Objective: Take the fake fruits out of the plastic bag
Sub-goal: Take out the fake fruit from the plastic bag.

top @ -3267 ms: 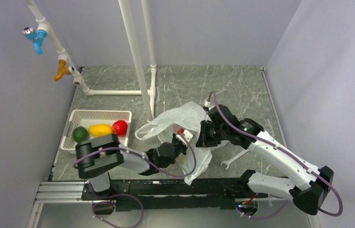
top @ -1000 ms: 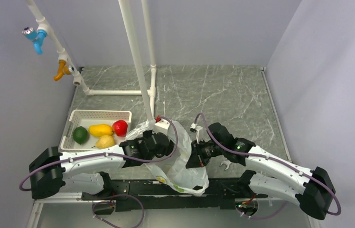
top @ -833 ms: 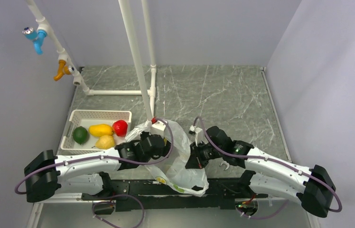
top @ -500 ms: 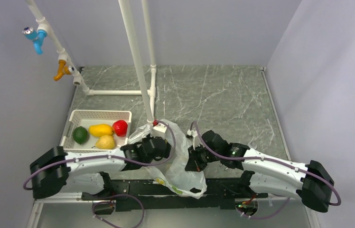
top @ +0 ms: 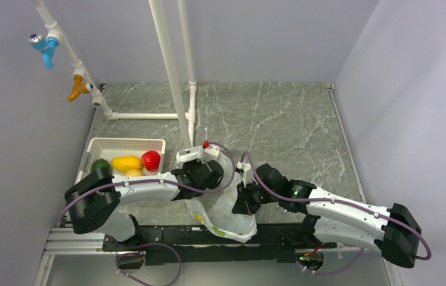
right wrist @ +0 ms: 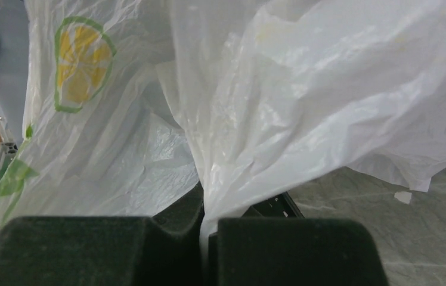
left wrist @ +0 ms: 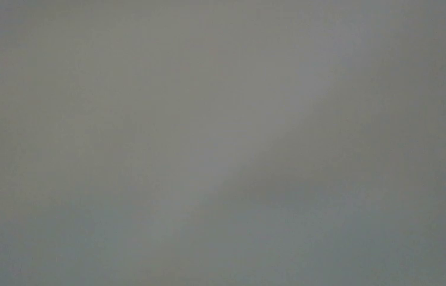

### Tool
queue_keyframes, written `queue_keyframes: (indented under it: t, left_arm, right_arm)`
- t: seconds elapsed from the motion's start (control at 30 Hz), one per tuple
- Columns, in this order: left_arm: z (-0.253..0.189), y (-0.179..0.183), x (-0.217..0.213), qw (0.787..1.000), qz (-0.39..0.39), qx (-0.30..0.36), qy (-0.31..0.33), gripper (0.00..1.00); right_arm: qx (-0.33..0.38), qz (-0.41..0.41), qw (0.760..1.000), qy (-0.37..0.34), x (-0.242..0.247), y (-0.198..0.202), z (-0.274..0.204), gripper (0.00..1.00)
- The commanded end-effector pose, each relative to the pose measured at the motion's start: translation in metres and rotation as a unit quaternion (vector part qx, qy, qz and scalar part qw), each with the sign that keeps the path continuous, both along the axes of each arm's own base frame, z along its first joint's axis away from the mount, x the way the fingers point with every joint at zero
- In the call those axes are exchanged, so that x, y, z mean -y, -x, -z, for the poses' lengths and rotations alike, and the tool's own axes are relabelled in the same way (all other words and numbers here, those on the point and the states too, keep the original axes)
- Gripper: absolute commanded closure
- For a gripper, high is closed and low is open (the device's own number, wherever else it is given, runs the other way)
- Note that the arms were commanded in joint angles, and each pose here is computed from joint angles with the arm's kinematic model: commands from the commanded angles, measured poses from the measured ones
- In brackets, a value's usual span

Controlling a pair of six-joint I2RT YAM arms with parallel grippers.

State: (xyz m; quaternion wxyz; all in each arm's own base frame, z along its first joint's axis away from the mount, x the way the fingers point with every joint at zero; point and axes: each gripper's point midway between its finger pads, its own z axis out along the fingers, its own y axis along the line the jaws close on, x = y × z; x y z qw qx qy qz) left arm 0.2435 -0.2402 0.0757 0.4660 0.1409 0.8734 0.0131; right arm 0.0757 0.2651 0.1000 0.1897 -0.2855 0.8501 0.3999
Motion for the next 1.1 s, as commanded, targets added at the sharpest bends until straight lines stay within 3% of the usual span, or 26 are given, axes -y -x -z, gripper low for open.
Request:
queue_keyframes:
  t: [0.0, 0.1, 0.3, 0.47, 0.77, 1.07]
  left_arm:
    - [0.005, -0.018, 0.005, 1.000, 0.025, -0.006, -0.009, 0.17]
    - [0.016, -0.018, 0.009, 0.999, 0.035, -0.015, -0.011, 0.19]
    - [0.035, -0.017, 0.012, 0.998, 0.035, -0.045, -0.035, 0.46]
    - [-0.003, -0.011, 0.023, 0.997, 0.068, -0.037, -0.009, 0.62]
    - [-0.074, 0.043, 0.053, 0.966, 0.180, -0.072, 0.171, 0.58]
    - [-0.098, 0.091, 0.053, 0.928, 0.231, -0.131, 0.262, 0.54]
  right_arm:
    - [0.014, 0.004, 0.999, -0.036, -0.010, -0.004, -0.022, 1.00]
    - [0.017, 0.008, 0.999, -0.035, -0.008, -0.005, -0.022, 1.00]
    - [0.026, 0.028, 0.999, -0.025, -0.004, -0.011, -0.023, 1.00]
    - [0.032, 0.060, 0.998, 0.008, 0.001, -0.023, -0.013, 1.00]
    - [0.071, 0.119, 0.990, 0.017, -0.001, -0.054, -0.031, 1.00]
    - [0.092, 0.199, 0.974, 0.056, 0.016, -0.096, -0.036, 1.00]
